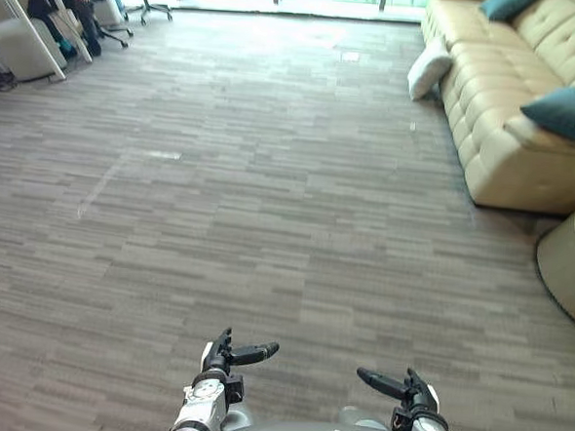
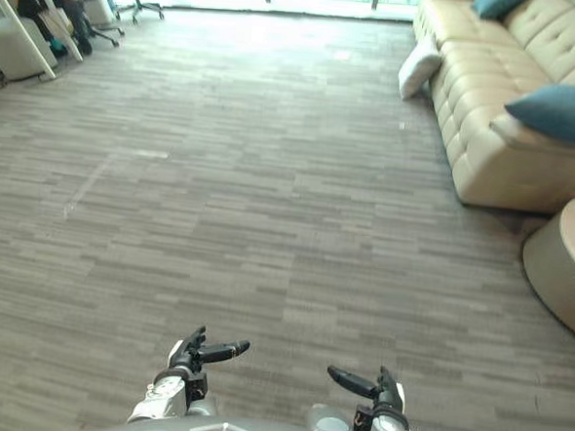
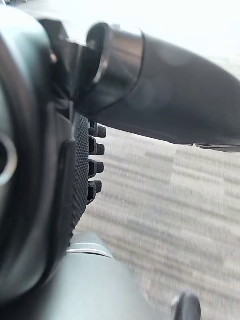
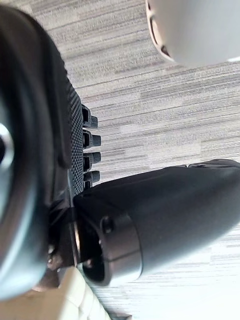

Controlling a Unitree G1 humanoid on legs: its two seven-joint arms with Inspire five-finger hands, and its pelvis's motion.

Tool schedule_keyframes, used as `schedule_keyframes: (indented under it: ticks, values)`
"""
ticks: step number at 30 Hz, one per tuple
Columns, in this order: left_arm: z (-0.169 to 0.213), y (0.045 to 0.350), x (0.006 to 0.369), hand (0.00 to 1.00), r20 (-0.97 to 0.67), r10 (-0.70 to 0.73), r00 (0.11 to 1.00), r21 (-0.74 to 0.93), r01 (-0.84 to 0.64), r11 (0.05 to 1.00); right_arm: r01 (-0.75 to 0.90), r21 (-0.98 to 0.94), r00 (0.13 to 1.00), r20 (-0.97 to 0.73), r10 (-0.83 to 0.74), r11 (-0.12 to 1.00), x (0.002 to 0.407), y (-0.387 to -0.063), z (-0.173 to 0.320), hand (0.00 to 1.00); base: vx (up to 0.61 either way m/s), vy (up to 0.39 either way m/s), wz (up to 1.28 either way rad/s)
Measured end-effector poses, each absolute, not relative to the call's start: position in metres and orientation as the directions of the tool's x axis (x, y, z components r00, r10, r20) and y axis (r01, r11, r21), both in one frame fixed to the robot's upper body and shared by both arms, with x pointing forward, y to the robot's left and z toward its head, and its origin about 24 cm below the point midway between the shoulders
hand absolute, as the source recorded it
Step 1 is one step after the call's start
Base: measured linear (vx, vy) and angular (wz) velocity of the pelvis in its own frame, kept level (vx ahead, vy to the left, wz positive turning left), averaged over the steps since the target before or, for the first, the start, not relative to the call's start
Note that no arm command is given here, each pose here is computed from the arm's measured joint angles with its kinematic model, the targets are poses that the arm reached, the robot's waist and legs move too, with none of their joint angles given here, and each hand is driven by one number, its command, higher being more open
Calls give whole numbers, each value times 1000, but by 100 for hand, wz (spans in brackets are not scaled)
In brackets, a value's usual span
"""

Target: Pick up cushions and gather them together orderly.

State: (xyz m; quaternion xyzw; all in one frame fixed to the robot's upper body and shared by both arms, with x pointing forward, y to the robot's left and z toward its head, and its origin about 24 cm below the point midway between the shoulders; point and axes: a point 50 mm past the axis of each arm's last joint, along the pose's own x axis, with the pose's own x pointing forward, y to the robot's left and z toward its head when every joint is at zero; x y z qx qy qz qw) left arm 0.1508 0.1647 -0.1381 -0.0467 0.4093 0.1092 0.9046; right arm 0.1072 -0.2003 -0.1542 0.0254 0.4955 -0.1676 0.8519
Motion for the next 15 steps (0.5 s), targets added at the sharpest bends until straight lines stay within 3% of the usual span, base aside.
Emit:
schedule_keyframes:
  ticks: [4,10,15]
  values:
    - [-134,163,158,100,-730,159,665,-15,-248,969,310,-98,442,-866,-235,946,104,-188,-157,100,450,159,-39]
    - [-132,175,166,100,-722,186,666,12,-257,966,353,-70,413,-883,-223,933,96,-174,-160,100,591,312,-21]
    - [-141,188,152,100,-780,223,584,93,-244,965,350,-63,443,-868,-224,935,104,-180,-158,100,569,251,11]
